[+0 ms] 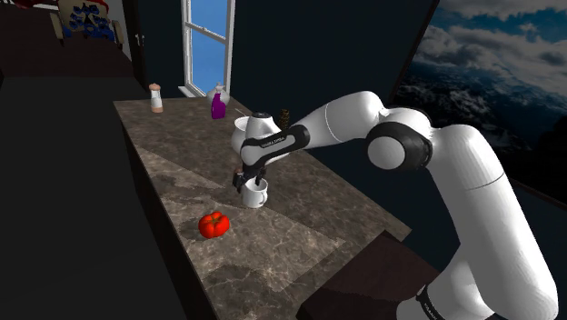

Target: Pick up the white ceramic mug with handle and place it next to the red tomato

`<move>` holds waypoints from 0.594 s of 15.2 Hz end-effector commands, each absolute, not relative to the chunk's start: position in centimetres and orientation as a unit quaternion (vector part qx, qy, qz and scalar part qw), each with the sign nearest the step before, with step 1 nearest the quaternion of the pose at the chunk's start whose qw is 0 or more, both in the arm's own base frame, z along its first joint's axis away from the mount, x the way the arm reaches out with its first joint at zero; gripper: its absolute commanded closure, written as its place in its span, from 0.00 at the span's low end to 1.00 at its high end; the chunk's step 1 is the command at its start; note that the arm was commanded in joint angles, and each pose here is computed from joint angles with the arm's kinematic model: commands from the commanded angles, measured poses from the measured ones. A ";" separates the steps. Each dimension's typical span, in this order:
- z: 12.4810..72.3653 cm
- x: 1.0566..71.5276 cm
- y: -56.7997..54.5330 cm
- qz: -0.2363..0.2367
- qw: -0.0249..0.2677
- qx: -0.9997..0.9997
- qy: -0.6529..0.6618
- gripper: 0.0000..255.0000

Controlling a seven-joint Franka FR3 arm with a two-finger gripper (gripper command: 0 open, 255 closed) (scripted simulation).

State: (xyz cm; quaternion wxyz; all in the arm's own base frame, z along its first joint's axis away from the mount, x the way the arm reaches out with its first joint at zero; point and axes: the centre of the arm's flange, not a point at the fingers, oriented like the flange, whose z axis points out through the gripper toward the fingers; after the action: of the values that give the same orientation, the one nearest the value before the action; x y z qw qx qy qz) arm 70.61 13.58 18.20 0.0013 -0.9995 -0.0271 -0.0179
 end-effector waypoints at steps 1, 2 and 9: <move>20.6 70.6 13.7 -0.018 0.001 -0.999 -0.027 0.00; 21.6 70.5 13.7 -0.018 0.001 -0.999 -0.027 0.00; 21.6 70.5 13.7 -0.018 0.001 -0.999 -0.027 0.00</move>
State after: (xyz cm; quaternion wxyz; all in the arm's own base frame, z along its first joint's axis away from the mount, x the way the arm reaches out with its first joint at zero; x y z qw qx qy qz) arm 70.52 13.73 21.61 0.0013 -0.9995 -0.0269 -0.0180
